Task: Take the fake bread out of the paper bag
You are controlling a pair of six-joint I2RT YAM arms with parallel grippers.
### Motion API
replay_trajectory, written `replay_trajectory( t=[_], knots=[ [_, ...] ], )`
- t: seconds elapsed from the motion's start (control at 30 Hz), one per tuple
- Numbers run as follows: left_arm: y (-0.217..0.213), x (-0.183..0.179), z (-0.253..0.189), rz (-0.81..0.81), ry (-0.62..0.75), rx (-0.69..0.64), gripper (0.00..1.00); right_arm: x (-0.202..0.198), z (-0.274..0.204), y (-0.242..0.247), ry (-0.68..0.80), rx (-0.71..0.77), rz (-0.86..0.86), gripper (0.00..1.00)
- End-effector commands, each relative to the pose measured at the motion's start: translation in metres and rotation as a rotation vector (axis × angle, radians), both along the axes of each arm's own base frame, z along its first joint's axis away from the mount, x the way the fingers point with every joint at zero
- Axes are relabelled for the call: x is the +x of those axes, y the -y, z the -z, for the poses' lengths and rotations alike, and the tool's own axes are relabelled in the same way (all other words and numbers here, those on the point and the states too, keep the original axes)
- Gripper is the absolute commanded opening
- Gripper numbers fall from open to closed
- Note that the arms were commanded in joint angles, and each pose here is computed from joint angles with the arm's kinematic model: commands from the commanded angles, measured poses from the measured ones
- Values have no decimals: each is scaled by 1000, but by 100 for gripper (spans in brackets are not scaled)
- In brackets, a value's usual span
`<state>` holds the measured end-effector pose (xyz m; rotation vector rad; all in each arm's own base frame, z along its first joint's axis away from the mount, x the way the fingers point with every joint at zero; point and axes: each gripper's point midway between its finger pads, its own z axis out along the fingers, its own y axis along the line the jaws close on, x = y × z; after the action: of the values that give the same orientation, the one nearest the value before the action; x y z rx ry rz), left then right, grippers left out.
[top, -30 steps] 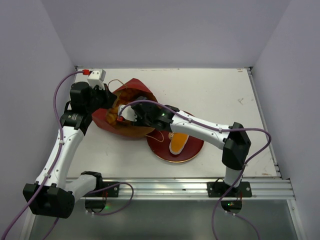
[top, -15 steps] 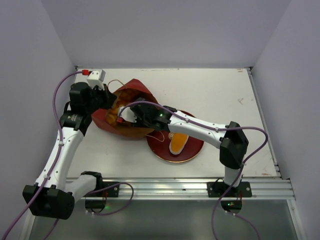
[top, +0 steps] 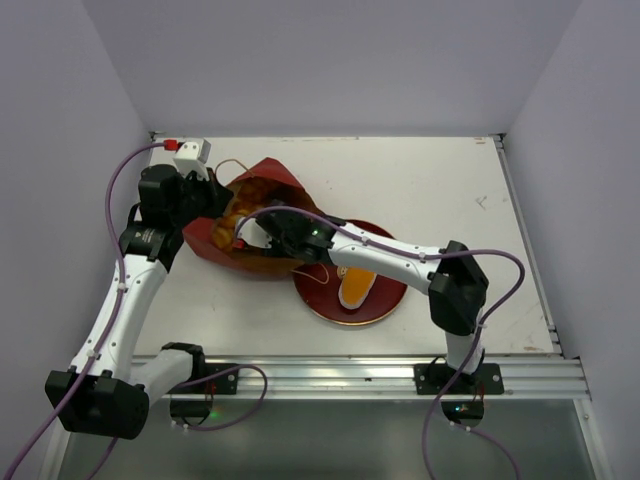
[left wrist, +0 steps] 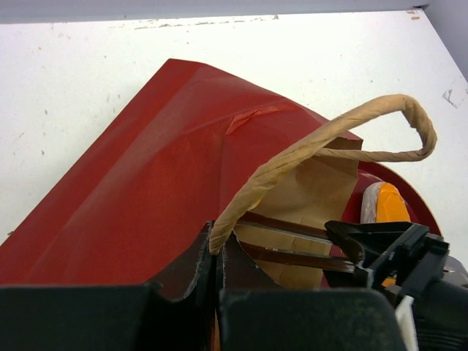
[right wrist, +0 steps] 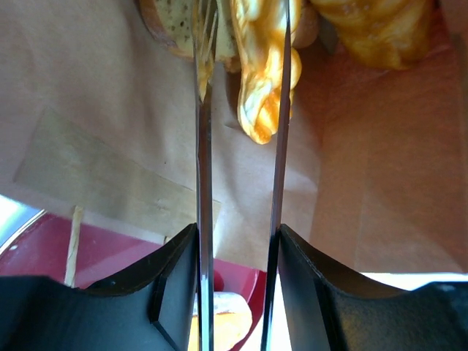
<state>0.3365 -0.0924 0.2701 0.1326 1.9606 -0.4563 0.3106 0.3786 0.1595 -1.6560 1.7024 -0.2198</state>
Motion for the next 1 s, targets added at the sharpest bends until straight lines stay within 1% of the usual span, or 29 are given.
replay_trajectory(
  t=[0.0, 0.03, 0.13, 0.17, 0.2, 0.3, 0.4, 0.43, 0.53, 0.77, 0.97],
  knots=[
    [3, -2, -21, 11, 64, -25, 0, 12, -11, -9, 51, 28, 36, 48],
    [3, -2, -21, 11, 64, -25, 0, 13, -11, -9, 53, 26, 41, 47],
    [1, -2, -19, 4, 60, -18, 0, 14, -11, -7, 56, 24, 47, 36],
    [1, -2, -18, 3, 59, -14, 0, 14, -14, -6, 58, 28, 46, 31],
    [0, -2, -18, 1, 60, -12, 0, 13, -15, -5, 59, 32, 47, 23],
    [-2, -1, -13, -9, 54, 0, 0, 12, -30, -1, 62, 63, 39, 13],
    [-4, 1, -7, -17, 42, 11, 0, 7, -41, 6, 62, 87, 28, 6],
    [-5, 1, -6, -22, 41, 15, 0, 6, -49, 8, 65, 106, 25, 5],
    [-7, 1, -3, -30, 38, 22, 0, 4, -53, 15, 65, 114, 22, 2],
    [-11, 5, -4, -56, 38, 31, 0, -14, -67, 31, 45, 143, -32, 0],
    [-19, 10, -4, -85, 36, 43, 0, -33, -62, 56, 30, 90, -87, 0]
  ],
)
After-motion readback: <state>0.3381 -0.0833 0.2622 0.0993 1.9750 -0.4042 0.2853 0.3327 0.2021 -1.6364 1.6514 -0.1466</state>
